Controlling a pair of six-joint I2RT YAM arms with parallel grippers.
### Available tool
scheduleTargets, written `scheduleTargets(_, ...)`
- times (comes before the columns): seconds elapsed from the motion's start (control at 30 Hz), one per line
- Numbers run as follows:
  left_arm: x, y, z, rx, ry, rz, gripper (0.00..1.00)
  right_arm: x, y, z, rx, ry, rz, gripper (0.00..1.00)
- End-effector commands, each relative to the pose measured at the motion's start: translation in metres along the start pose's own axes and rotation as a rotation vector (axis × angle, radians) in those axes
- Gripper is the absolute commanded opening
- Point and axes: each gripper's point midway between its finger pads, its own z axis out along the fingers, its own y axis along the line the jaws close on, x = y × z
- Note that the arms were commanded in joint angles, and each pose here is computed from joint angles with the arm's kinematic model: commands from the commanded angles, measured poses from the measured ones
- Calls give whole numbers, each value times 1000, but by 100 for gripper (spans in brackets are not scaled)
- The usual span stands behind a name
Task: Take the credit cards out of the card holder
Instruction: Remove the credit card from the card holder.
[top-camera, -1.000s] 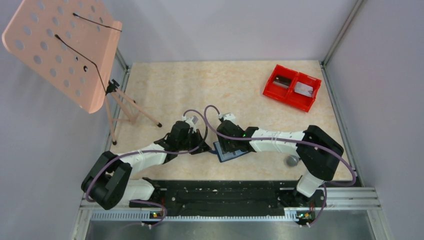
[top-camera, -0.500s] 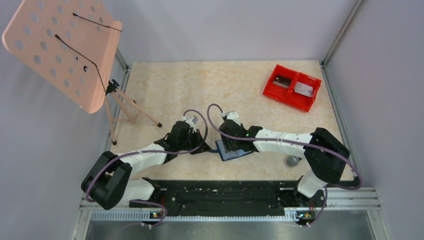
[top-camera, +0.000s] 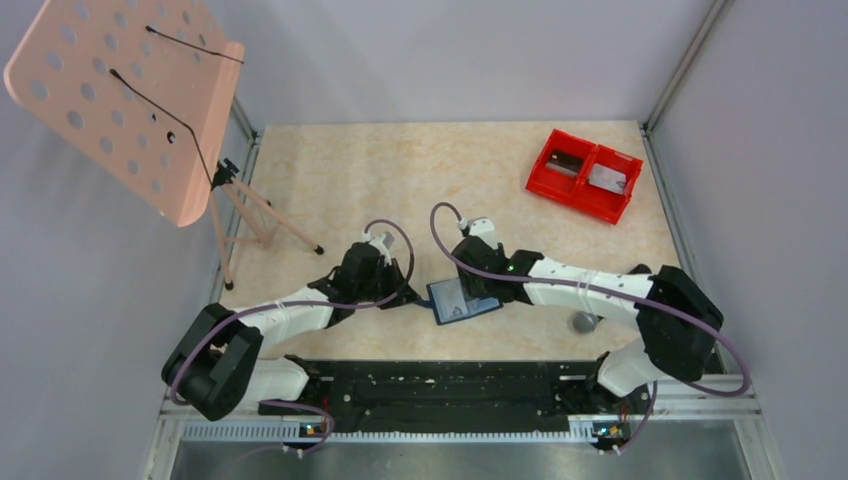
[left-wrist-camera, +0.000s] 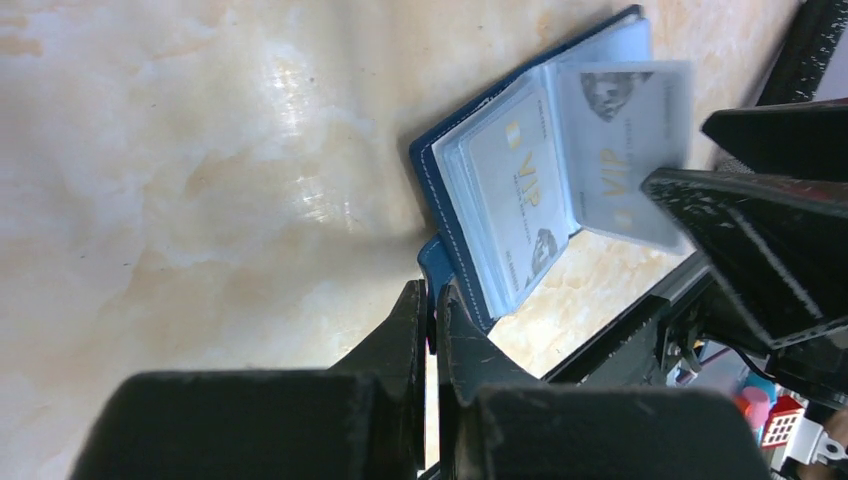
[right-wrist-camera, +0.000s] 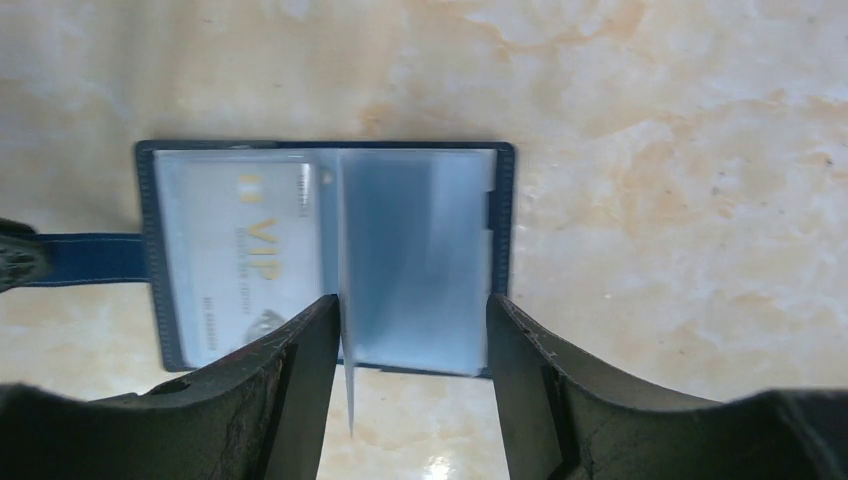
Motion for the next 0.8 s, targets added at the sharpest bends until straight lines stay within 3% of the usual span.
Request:
scheduleTargets(0.0, -8, 2, -3, -23, -41, 34, 0, 2, -36, -9, 90, 2, 39, 56)
scheduleTargets(0.2, -15, 5, -4, -66, -56, 47, 0, -8, -46, -16, 87, 0, 77, 56)
scheduleTargets(0.43, -26, -4, -8, -61, -77, 52, 1, -24, -5, -23, -149, -26, 97, 50)
scheduleTargets(0.57, -36, -15, -11, -43, -102, 51, 10, -24, 11, -14, -234, -14, 109, 40)
scheduleTargets(0.67, -38, -16, -15, -60, -102, 33, 29, -23, 16, -7, -266, 2, 117, 35)
scheduleTargets(0.77, -44, -27, -14, -28, -110, 40, 33, -23, 25, -5, -338, 6, 147, 32)
